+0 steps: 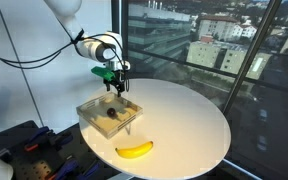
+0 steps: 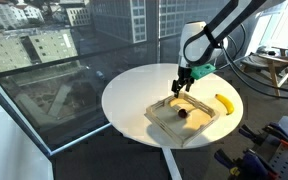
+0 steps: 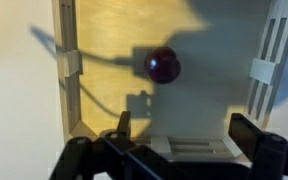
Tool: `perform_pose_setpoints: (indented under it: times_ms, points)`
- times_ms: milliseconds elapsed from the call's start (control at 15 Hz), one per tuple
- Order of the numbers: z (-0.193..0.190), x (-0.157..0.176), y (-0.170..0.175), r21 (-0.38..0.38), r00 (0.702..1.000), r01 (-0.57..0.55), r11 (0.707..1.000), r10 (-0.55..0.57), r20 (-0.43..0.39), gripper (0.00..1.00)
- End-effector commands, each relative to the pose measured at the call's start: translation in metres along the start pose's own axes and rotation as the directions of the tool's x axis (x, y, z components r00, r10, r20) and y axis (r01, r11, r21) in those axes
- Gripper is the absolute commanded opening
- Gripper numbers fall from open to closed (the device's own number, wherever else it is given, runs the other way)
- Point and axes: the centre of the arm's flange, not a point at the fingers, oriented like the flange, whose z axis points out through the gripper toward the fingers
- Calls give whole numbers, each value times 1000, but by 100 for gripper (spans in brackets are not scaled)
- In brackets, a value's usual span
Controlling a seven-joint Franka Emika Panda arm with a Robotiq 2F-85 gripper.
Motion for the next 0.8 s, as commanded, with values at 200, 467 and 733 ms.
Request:
perform_pose_setpoints:
  times_ms: [200, 467, 733]
  points:
    - [9, 5, -3, -11, 1000, 23, 1000, -24, -20, 100]
    - [15, 2, -8, -16, 999, 35, 999, -35, -23, 100]
    - [20, -1, -11, -17, 999, 41, 999, -42, -17, 100]
